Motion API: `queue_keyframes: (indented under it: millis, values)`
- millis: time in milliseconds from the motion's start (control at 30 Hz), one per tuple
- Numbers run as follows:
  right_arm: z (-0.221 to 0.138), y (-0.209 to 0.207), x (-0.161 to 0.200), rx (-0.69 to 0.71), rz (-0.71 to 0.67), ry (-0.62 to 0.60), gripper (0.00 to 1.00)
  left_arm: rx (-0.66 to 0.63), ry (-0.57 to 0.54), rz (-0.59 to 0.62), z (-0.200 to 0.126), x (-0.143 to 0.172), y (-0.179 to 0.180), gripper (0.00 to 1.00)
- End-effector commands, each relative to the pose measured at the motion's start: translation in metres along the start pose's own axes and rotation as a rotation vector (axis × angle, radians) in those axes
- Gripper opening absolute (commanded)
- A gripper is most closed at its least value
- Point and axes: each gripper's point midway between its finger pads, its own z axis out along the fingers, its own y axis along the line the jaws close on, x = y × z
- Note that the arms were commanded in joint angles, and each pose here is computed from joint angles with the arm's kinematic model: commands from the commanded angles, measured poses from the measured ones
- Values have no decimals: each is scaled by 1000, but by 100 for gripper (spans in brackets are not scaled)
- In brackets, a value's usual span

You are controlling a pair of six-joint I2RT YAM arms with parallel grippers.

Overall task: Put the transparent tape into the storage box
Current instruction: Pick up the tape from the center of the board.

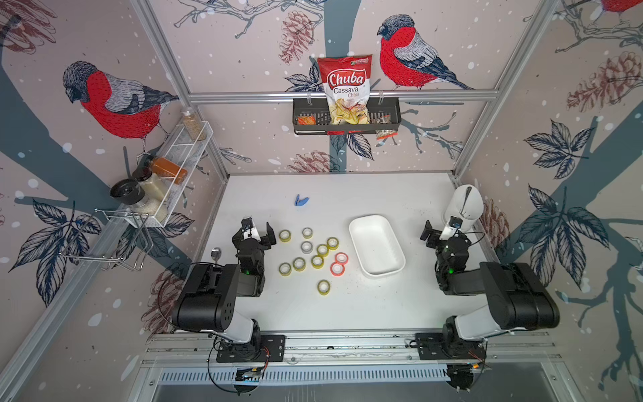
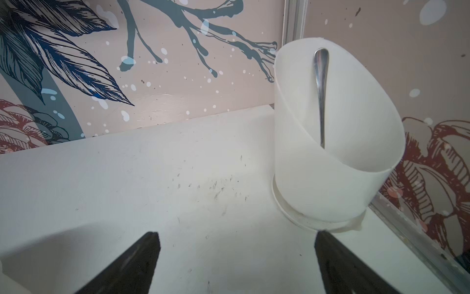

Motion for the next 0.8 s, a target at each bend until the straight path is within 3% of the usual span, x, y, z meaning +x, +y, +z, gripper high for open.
queue_keyframes:
  millis: [0,300,433,600,767]
  values:
    - [0,0,-8,0,15,-31,100,5,-29,1,0,-8,-1,99]
    - [0,-1,-9,-13,20,-33,100,9,-23,0,2,-7,-2,99]
    - [1,-1,-27,24,11,-46,100,2,-38,4,4,-18,-2,95]
    - [0,10,-64,68,14,-18,99,-41,132,-5,29,-58,-13,93]
    - [-1,48,-91,-32,55,115,92,60,219,-38,17,-87,-54,93]
